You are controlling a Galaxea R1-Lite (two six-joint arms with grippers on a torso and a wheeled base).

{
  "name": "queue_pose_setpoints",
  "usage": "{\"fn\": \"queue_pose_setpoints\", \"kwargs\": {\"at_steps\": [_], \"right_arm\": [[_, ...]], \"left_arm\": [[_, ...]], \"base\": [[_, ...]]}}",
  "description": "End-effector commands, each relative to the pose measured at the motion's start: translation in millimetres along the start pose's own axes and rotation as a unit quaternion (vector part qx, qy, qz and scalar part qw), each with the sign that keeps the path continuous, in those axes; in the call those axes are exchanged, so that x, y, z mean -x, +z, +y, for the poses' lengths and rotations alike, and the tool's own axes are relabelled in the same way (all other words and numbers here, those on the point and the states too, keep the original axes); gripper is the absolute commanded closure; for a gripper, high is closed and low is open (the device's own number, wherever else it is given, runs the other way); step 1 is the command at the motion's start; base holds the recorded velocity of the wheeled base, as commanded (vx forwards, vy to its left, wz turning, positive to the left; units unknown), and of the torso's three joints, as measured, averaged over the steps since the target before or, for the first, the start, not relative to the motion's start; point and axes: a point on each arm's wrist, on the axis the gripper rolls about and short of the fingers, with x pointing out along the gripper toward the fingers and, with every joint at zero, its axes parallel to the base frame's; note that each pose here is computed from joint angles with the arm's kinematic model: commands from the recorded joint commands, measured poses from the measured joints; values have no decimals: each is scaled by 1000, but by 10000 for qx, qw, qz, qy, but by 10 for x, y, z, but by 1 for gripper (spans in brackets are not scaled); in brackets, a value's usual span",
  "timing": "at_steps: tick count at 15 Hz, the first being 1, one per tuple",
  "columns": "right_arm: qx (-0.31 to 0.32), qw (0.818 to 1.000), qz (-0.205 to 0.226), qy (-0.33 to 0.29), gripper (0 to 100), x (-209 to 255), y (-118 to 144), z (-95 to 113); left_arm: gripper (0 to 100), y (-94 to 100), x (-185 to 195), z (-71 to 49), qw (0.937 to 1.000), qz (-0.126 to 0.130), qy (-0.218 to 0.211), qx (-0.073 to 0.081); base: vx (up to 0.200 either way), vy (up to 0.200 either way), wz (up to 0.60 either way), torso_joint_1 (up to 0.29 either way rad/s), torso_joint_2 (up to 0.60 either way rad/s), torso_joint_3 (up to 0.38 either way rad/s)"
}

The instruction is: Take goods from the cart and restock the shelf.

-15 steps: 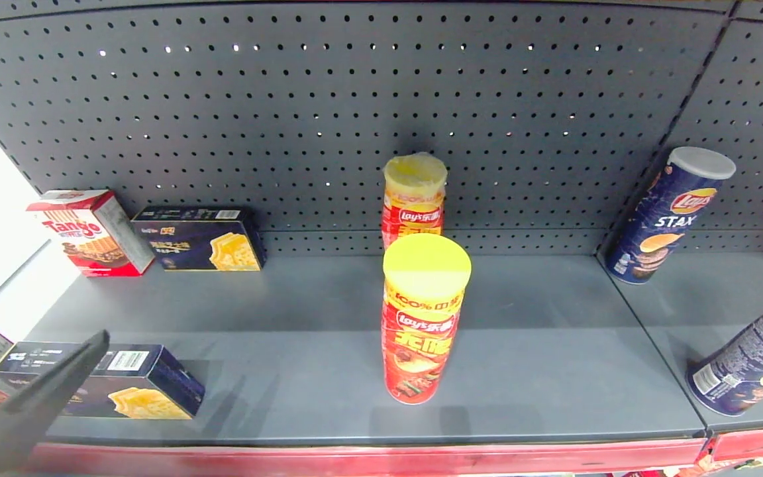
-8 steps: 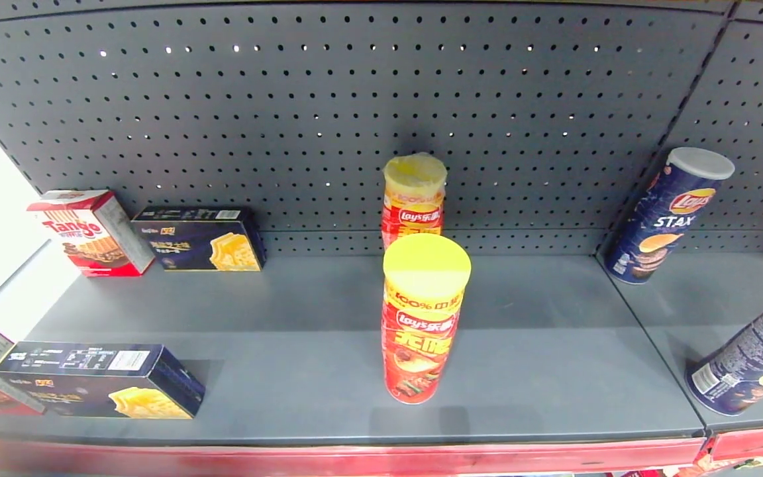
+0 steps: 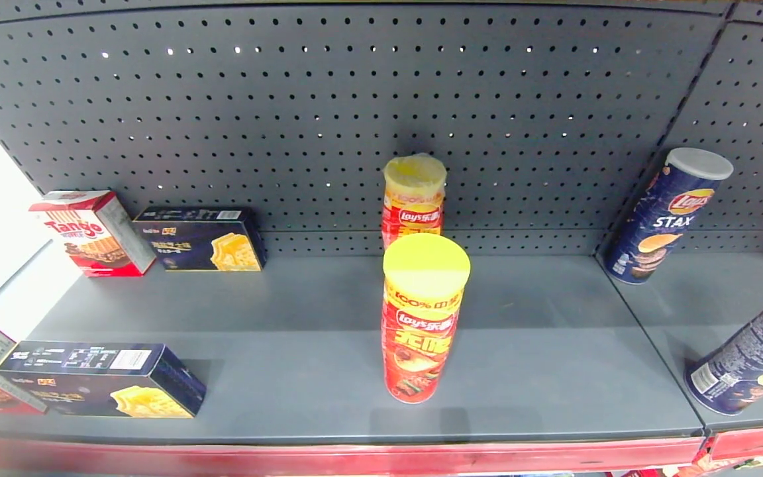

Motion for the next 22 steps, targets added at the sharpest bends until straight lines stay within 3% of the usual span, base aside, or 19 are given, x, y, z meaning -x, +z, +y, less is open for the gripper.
{"fn": "queue_pose_setpoints", "kwargs": {"at_steps": [1, 2, 4, 5, 6, 8, 14, 17, 20, 22], "right_arm": [[2, 10000, 6, 3, 0, -1, 0, 0], [2, 10000, 6, 3, 0, -1, 0, 0], [2, 10000, 6, 3, 0, -1, 0, 0], [2, 10000, 6, 3, 0, -1, 0, 0], [2, 10000, 6, 3, 0, -1, 0, 0], [2, 10000, 6, 3, 0, -1, 0, 0], [2, 10000, 6, 3, 0, -1, 0, 0], [2, 10000, 6, 3, 0, -1, 0, 0], [2, 10000, 6, 3, 0, -1, 0, 0], [17, 10000, 13, 41, 0, -2, 1, 2]], "left_arm": [[0, -85, -9, -26, 9997, 191, 141, 38], [0, -100, -12, -26, 9995, 284, 111, -9], [0, -117, 14, 5, 9995, 230, -7, 236], [0, -120, 25, 13, 9991, 187, 208, 304], [0, -206, 74, 11, 9956, 334, 786, 372], [0, -193, 75, 25, 9927, 268, 1050, 525], [0, -188, 76, 24, 9928, 252, 1021, 578], [0, -193, 78, 38, 9889, 278, 1340, 586], [0, -193, 78, 38, 9889, 279, 1340, 579], [0, -191, 78, 38, 9881, 254, 1344, 707]], "base": [[0, 0, 0, 0, 0, 0], [0, 0, 0, 0, 0, 0], [0, 0, 0, 0, 0, 0], [0, 0, 0, 0, 0, 0], [0, 0, 0, 0, 0, 0], [0, 0, 0, 0, 0, 0], [0, 0, 0, 0, 0, 0], [0, 0, 0, 0, 0, 0], [0, 0, 0, 0, 0, 0], [0, 0, 0, 0, 0, 0]]}}
